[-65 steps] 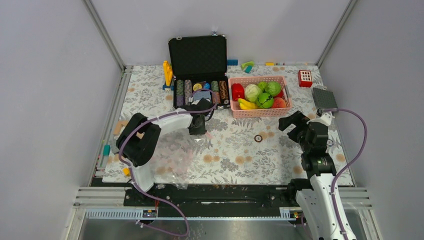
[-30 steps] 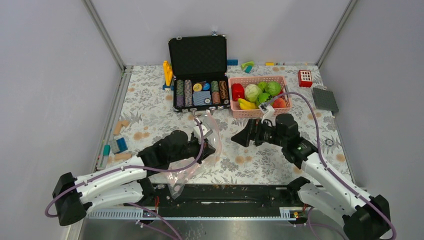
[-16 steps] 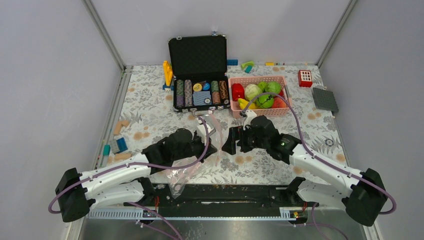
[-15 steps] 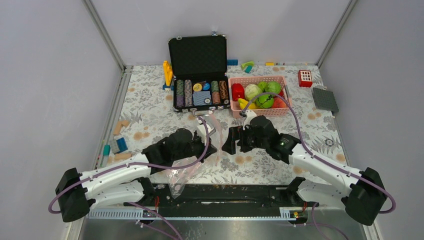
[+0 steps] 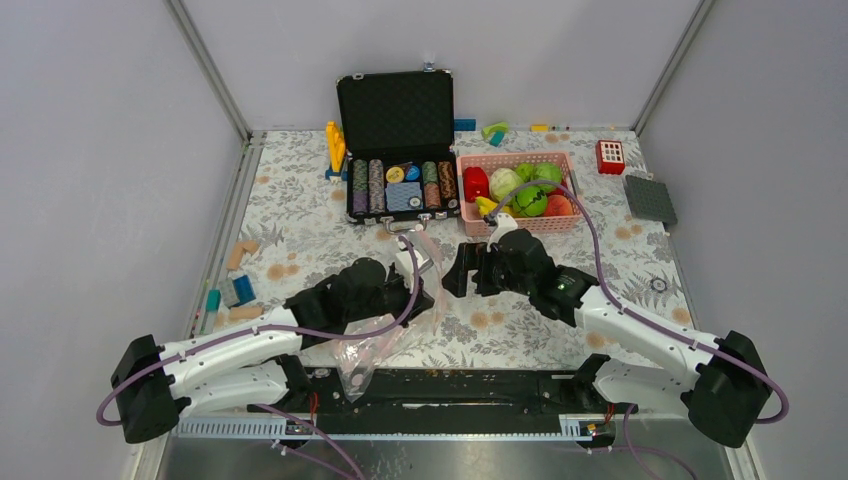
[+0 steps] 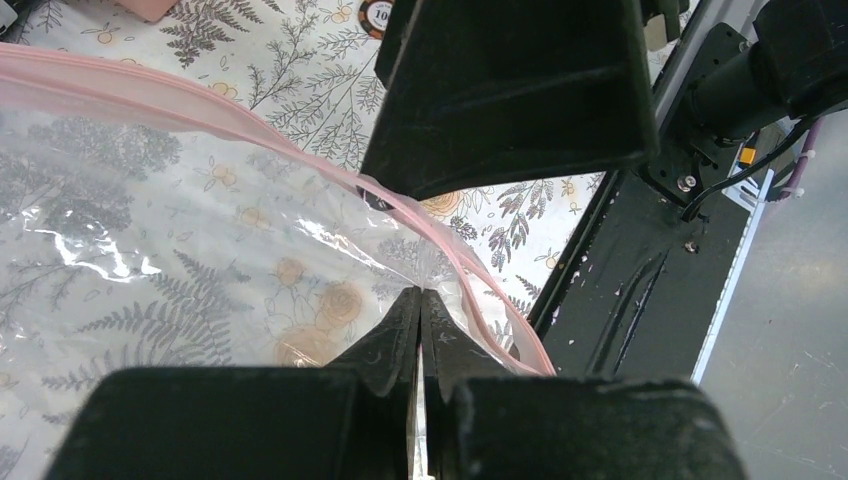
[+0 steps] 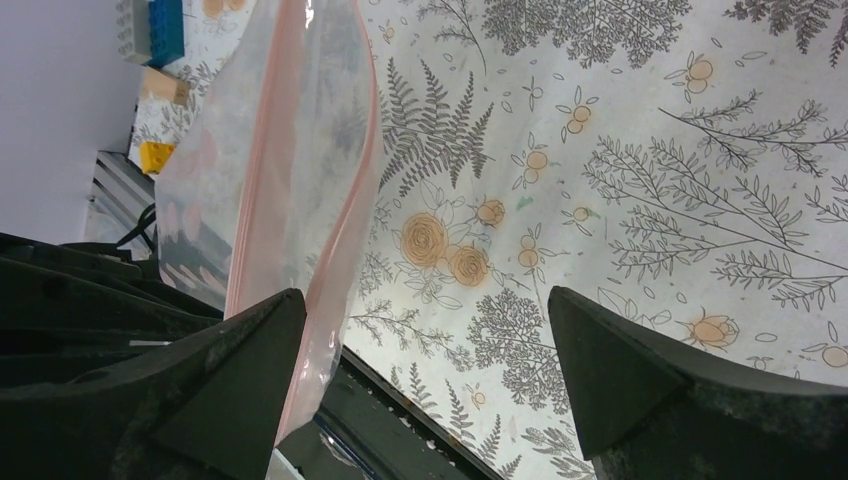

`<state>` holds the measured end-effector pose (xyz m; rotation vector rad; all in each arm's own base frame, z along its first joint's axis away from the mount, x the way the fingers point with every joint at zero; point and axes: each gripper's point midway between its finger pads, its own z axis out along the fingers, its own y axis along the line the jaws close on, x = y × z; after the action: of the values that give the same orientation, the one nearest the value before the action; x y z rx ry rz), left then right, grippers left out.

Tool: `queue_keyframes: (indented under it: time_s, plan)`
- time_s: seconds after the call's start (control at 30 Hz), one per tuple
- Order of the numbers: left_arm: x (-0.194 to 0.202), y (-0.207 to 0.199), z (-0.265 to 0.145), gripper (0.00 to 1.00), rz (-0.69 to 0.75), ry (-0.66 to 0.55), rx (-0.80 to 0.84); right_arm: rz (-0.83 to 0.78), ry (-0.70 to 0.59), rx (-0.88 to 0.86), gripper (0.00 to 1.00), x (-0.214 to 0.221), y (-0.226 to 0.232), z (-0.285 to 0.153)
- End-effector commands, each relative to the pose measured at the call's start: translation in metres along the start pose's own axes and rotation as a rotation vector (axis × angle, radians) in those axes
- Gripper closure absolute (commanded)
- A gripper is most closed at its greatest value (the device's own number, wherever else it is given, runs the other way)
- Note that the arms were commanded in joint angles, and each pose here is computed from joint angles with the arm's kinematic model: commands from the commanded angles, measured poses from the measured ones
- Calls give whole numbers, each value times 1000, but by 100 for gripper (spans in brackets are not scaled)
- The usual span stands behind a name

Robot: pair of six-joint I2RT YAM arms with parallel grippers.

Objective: Place the food in the zip-top bag and seal the zipper

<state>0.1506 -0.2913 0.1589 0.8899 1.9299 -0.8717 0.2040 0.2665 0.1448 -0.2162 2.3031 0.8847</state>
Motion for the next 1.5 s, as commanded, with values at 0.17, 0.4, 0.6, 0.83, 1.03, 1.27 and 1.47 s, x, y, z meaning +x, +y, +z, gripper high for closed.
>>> queue_keyframes:
  time_s: [0.17, 0.4, 0.6, 0.83, 1.03, 1.27, 1.47]
  plan:
    - [-21, -17, -2, 100, 28, -56, 68, 37, -71, -74, 0, -30, 30, 5]
    - [-24, -22, -8, 100, 41, -76, 84, 81, -21, -64, 15, -20, 27, 30]
    - [-28, -13, -13, 100, 26, -106, 30, 86, -37, -118, 79, -20, 34, 34]
    - [-32, -7, -25, 87, -23, -147, -17, 54, -171, -178, 100, -41, 42, 14]
    - [-59, 0, -42, 1, -106, -183, -101, -1, -215, -109, 100, -58, 38, 0]
    - [-120, 20, -53, 1, -233, -174, -330, 7, -251, -81, 100, -71, 41, -8]
    - [-131, 49, -34, 1, -316, -67, -585, -32, -263, -124, 100, -73, 56, -10]
